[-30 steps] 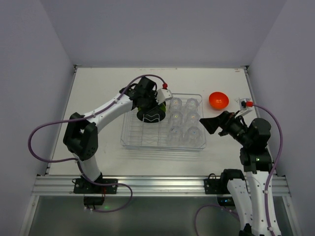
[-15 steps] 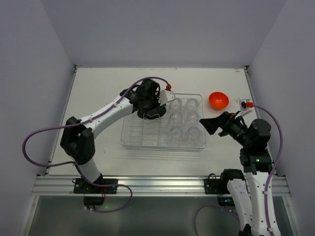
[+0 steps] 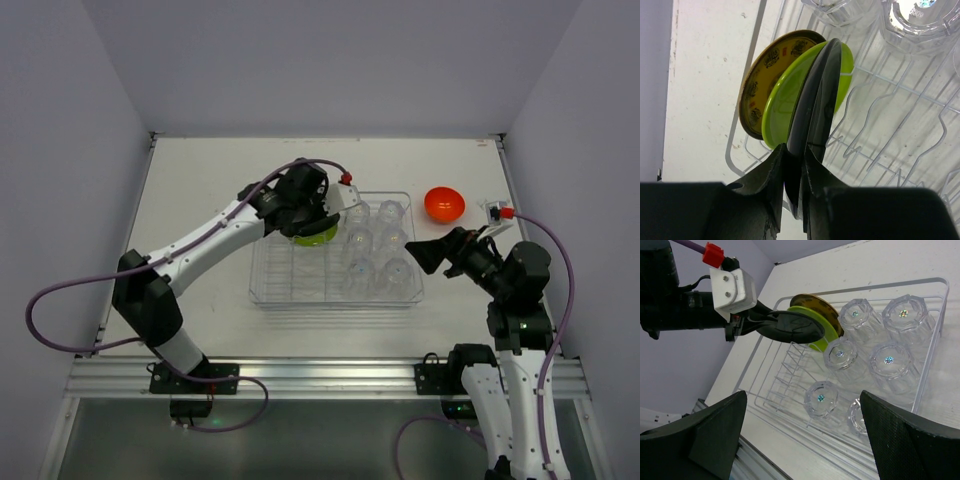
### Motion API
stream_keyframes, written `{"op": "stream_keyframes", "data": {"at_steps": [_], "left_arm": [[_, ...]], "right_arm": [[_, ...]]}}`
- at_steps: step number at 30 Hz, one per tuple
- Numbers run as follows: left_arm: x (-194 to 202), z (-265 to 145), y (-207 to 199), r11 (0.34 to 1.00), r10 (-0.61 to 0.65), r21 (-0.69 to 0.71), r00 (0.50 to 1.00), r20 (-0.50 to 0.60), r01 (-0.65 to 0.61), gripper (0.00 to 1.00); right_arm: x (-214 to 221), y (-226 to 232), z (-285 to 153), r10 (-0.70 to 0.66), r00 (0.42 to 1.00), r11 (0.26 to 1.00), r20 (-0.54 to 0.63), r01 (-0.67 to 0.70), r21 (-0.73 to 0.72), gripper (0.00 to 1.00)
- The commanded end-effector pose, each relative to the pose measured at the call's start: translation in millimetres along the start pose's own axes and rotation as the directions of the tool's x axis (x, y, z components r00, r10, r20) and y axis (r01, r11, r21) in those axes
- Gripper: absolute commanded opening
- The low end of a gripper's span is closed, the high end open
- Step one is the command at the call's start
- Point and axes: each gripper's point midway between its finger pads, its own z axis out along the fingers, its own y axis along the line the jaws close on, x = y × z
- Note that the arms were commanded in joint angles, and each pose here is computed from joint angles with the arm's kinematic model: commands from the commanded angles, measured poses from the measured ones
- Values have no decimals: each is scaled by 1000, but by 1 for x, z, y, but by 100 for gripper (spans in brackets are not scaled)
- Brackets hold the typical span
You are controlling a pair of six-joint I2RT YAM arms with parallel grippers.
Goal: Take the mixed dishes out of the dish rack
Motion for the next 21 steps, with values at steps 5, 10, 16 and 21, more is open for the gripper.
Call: {"op": "stream_keyframes", "data": {"at_steps": [5,10,16,21], "left_arm": [[-45,-71,11,997,-69,-26,979,190,76,0],[-38,-82,17,991,-106,-66,978,178,119,0],[-59,-114,20,957,-264,-34,914,307,288,0],[-84,-149,7,895,-433,118,777,457,429,0]], "right_arm": [[-6,14,2,-9,1000,998,1,9,-67,96],[-6,15,4,-4,1000,997,-9,3,-79,95],[-3,26,9,9,999,984,-42,-16,-176,94],[1,37,12,28,995,968,-93,-50,-247,91]]}}
